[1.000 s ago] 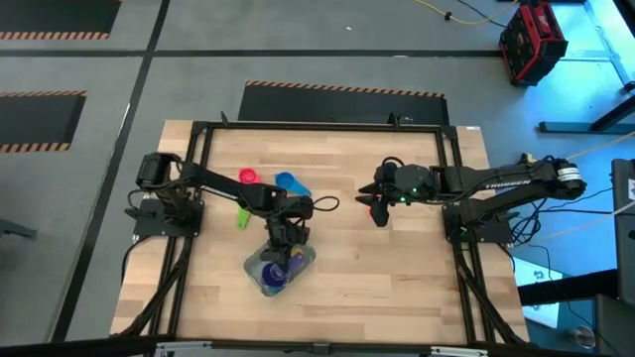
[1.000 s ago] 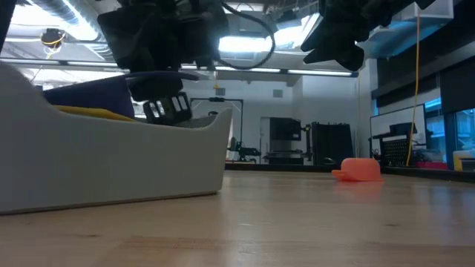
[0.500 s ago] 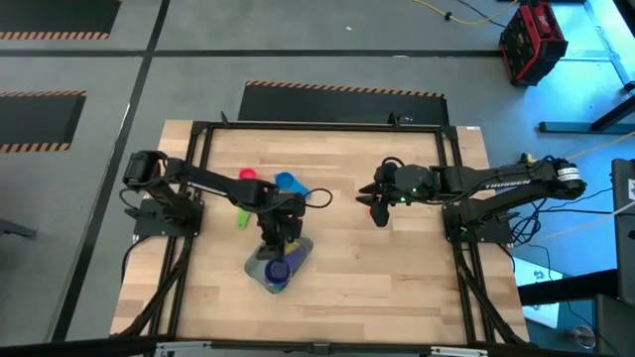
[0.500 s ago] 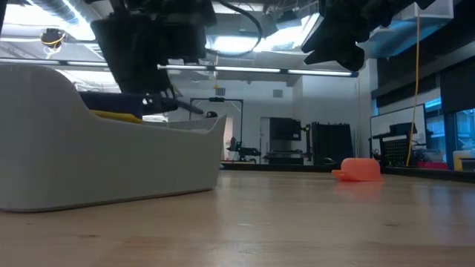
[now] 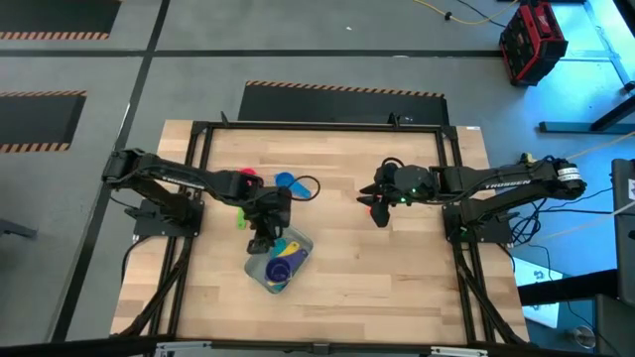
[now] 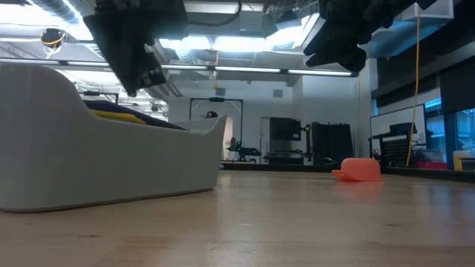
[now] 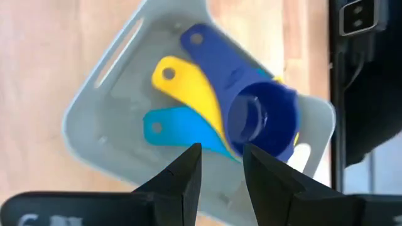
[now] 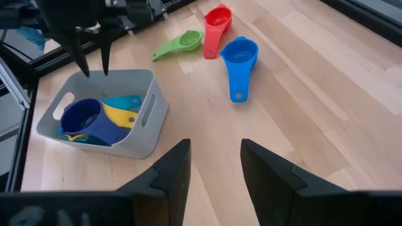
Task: Nest measuring cups in basket
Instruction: Stack the orange measuring cup into the purple measuring cup in the grey bin
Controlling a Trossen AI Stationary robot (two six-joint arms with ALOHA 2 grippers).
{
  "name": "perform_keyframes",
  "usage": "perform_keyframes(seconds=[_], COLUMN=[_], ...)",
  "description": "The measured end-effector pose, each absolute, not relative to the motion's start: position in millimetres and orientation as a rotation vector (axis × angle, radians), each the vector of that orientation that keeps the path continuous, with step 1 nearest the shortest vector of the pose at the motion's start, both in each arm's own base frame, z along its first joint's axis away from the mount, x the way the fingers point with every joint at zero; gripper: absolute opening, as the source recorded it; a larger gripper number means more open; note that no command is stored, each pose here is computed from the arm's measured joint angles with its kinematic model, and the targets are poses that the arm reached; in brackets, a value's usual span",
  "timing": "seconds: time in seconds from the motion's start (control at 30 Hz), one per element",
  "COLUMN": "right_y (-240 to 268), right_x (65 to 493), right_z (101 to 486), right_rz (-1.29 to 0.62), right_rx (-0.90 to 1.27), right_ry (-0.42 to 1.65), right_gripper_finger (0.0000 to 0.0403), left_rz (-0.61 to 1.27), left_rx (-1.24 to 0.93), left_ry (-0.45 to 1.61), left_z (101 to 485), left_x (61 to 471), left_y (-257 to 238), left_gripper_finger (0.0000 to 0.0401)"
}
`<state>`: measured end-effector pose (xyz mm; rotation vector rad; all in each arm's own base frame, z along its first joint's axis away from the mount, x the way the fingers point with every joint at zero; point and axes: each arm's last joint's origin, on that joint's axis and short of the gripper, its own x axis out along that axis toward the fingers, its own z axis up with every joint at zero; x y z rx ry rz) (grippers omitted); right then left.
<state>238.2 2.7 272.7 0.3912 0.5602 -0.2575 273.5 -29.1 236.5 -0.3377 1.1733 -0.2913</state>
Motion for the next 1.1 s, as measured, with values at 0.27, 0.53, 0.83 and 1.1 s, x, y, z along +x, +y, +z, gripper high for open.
perform_keyframes(seconds=[0.27, 0.53, 0.83, 1.1], right_y=[3, 3, 2, -2], right_x=[238, 238, 238, 237], right_z=[272, 272, 272, 271], right_rz=[-0.258, -0.235, -0.23, -0.221], right_rx=[0.388, 0.308, 0.29, 0.197], right_ry=[0.565, 0.577, 0.58, 0.602], right_gripper_finger=[0.0144, 0.0144, 0.0144, 0.0144], left_rz=[-0.228, 0.0, 0.067, 0.068], left_rx=[-0.249, -0.129, -0.081, -0.081], left_ry=[1.15, 1.014, 0.951, 0.946], left_z=[252, 273, 280, 280], left_x=[257, 243, 237, 238], left_y=[-41, -49, -58, -58], left_gripper_finger=[0.011, 0.011, 0.011, 0.011])
